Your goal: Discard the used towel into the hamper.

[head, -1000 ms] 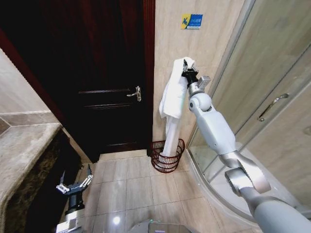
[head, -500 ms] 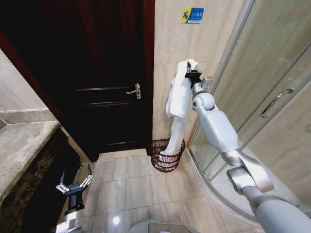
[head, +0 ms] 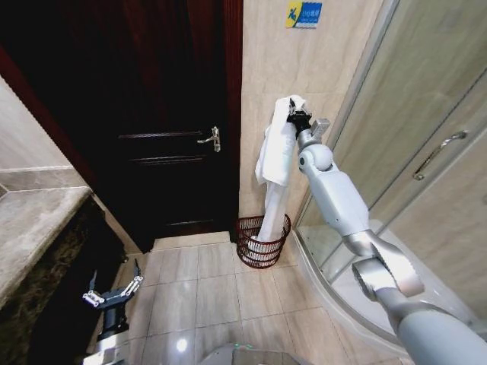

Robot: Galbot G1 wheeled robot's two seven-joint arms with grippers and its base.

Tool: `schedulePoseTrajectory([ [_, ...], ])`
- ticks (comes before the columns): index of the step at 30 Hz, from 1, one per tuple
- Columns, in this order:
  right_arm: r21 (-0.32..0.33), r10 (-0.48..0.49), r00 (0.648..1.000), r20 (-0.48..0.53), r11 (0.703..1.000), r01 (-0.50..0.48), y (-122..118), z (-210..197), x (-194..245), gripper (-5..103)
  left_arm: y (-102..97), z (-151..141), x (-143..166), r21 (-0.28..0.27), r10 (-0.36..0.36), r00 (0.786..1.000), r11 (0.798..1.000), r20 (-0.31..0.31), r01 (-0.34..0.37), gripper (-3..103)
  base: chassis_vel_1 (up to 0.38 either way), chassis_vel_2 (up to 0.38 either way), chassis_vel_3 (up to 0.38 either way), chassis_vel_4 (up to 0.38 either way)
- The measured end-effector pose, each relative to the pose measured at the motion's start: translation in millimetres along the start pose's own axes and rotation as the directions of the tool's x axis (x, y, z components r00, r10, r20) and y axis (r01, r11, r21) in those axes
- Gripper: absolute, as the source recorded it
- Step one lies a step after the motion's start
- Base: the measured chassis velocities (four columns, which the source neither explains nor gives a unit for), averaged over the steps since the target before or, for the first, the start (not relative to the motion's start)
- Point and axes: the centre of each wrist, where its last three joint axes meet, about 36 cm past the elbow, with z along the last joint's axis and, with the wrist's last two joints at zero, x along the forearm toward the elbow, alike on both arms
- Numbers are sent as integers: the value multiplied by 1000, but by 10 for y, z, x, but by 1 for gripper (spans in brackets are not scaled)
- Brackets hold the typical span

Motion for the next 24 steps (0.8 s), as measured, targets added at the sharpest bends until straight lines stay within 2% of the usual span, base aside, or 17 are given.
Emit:
schedulePoseTrajectory([
  [24,-24,4,1000,-12,1000,-4,86,78,-56,3,9,11,8,-3,3,1000,1000,-6,-3,100,0,0,0,0],
])
